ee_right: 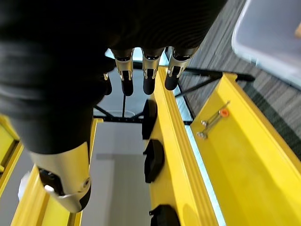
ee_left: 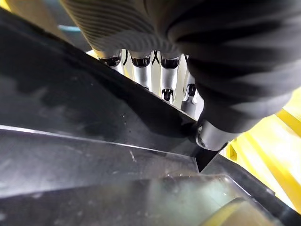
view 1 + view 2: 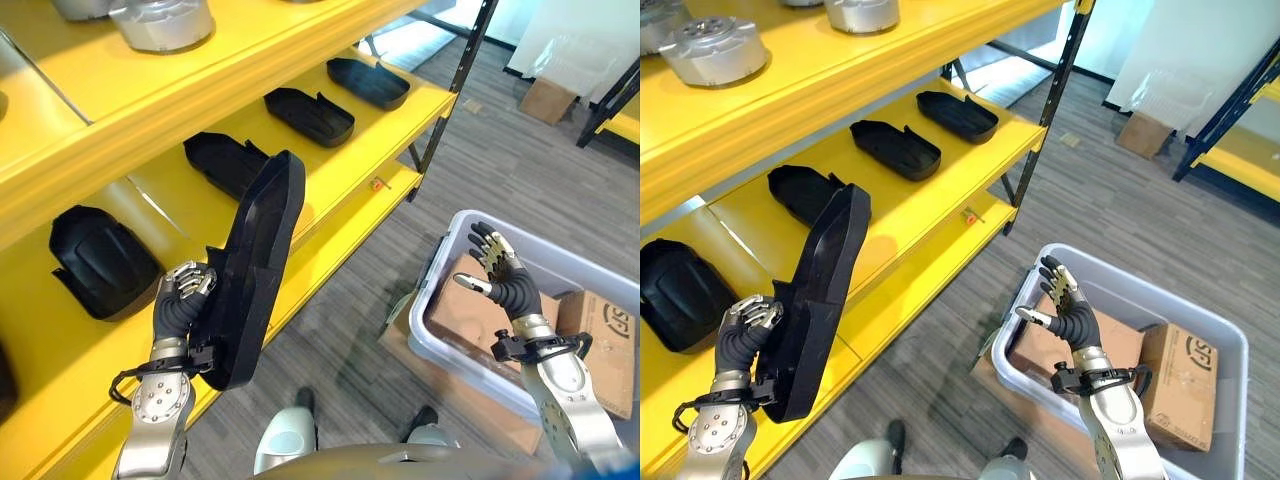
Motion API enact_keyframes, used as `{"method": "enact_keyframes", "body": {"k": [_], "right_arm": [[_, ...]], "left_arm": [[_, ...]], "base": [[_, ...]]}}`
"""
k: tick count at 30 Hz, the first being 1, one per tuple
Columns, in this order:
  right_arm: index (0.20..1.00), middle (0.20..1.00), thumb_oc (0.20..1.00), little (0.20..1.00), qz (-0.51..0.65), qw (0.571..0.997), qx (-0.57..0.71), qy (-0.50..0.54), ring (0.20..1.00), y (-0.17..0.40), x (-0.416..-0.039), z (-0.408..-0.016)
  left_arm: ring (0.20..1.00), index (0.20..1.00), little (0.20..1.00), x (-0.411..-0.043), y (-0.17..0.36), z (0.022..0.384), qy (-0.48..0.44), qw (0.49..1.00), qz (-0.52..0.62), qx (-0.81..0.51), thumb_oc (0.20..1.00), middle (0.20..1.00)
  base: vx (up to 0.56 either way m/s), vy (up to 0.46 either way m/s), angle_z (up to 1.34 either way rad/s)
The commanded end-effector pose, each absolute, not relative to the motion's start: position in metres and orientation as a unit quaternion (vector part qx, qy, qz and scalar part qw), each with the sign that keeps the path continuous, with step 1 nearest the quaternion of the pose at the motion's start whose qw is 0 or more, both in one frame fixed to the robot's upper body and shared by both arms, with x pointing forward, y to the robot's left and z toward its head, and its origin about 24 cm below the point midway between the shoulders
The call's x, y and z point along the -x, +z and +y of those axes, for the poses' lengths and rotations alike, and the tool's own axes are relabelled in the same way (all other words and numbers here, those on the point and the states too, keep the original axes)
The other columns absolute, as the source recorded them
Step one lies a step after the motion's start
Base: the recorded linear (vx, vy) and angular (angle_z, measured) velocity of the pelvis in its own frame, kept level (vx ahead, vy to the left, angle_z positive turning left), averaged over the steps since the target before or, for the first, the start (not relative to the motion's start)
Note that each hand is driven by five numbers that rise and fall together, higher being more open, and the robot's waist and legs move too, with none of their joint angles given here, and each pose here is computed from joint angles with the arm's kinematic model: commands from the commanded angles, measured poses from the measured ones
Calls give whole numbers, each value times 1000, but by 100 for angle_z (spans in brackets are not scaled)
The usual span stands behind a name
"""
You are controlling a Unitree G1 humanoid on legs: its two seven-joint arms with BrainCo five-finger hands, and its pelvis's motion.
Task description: Move parts from the plastic box to the shelf.
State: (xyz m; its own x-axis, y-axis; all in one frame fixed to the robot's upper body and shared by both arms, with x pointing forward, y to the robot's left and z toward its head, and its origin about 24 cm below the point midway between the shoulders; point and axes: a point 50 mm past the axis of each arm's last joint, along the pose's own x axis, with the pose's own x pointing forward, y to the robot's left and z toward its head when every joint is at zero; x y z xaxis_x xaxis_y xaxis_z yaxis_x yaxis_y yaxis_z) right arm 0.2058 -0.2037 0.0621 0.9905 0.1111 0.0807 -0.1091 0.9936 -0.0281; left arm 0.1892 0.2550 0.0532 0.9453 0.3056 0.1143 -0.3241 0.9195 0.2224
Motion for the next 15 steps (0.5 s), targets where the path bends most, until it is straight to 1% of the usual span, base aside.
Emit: {"method": "enact_keyframes", "body": {"k": [1, 6, 10, 15], "right_arm": [[1000, 1000, 1000, 1000, -99, 993, 8, 68, 1000, 83, -220, -201], [1000, 1000, 1000, 1000, -84, 995, 2, 57, 1000, 78, -210, -210], [1000, 1000, 1000, 1000, -81, 995, -3, 55, 1000, 77, -206, -211], [1000, 1000, 1000, 1000, -77, 995, -7, 55, 1000, 76, -204, -213]], "left_arm": [[200, 200, 200, -191, 82, 261, 166, 970, -111, -139, 200, 200], [200, 200, 200, -191, 71, 253, 143, 978, -86, -128, 200, 200], [200, 200, 200, -188, 70, 253, 148, 978, -85, -122, 200, 200], [200, 200, 200, -183, 69, 254, 149, 979, -83, -116, 200, 200]], "base": [[-48, 96, 8], [-8, 32, 27], [-65, -48, 38], [-51, -66, -7]]}}
